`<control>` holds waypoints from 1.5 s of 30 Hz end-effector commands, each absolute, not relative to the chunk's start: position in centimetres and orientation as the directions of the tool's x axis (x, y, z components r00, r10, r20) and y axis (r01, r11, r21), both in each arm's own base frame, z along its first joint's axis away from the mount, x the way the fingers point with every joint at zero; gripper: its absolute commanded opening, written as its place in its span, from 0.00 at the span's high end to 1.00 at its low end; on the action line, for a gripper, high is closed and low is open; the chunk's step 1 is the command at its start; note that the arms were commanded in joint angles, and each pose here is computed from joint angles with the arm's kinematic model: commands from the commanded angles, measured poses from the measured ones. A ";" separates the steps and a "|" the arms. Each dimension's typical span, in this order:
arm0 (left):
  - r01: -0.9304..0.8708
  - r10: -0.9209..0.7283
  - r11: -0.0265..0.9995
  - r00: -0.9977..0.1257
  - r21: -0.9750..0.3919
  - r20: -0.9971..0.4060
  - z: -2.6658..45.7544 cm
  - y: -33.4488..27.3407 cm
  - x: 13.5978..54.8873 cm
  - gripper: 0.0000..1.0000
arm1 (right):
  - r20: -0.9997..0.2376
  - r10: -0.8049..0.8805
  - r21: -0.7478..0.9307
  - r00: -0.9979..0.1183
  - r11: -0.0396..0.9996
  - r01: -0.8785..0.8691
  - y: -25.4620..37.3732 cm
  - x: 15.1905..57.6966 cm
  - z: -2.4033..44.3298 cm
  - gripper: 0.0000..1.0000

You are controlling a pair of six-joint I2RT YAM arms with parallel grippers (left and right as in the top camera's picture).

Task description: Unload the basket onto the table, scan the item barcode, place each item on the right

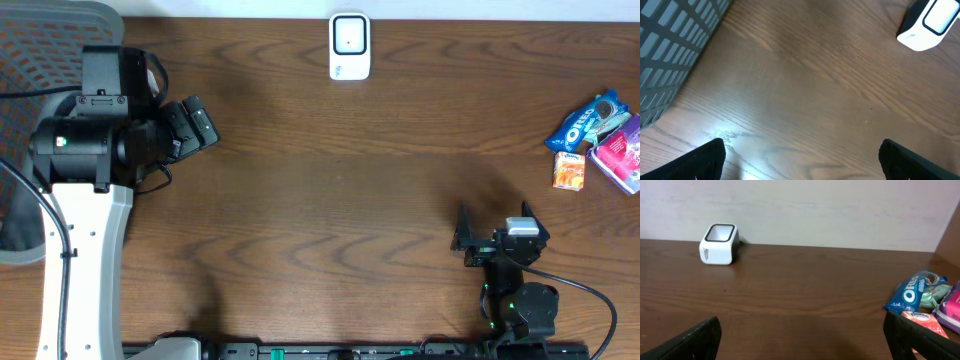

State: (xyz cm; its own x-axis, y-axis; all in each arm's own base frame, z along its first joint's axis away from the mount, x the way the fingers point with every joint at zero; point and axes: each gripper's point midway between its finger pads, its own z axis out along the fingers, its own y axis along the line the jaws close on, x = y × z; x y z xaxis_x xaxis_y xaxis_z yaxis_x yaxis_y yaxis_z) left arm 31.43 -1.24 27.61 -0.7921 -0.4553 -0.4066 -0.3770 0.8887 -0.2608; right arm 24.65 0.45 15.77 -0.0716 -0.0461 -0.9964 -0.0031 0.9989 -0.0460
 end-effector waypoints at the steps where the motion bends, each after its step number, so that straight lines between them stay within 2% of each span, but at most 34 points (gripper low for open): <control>1: -0.383 -0.456 0.889 -0.790 -0.252 -0.410 27.6 -0.9 31.3 0.02 | -0.996 -0.061 -0.061 -0.071 0.998 -0.002 0.3 24.6 15.7 0.01; 6: -0.379 -0.452 0.891 -0.791 -0.250 -0.411 27.6 -0.9 31.3 0.02 | -0.996 -0.061 -0.061 -0.071 0.998 -0.002 0.3 24.6 15.7 0.01; 12: -0.247 -0.299 0.953 -0.853 -0.174 -0.428 27.0 -1.0 28.6 0.02 | -0.996 -0.061 -0.061 -0.071 0.998 -0.002 0.3 24.6 15.7 0.01; 20: -0.163 -0.236 0.971 -0.788 -0.177 -0.569 23.6 -1.0 25.6 0.02 | -0.996 -0.061 -0.061 -0.071 0.998 -0.002 0.3 24.6 15.7 0.01; 26: -0.084 -0.182 0.982 -0.658 -0.170 -0.730 21.1 -1.0 22.6 0.02 | -0.996 -0.061 -0.061 -0.071 0.998 -0.002 0.3 24.6 15.7 0.01; 32: -0.034 -0.165 0.985 -0.478 -0.169 -0.863 20.5 -0.9 19.9 0.02 | -0.996 -0.061 -0.061 -0.071 0.998 -0.002 0.3 24.6 15.7 0.01; 43: -0.010 -0.174 0.985 -0.056 -0.174 -0.983 22.3 0.2 22.4 0.02 | -0.996 -0.061 -0.061 -0.071 0.998 -0.002 0.3 24.6 15.7 0.01; 45: -0.010 -0.172 0.985 -0.019 -0.172 -0.985 22.2 0.3 22.7 0.02 | -0.996 -0.061 -0.061 -0.071 0.998 -0.002 0.3 24.6 15.7 0.01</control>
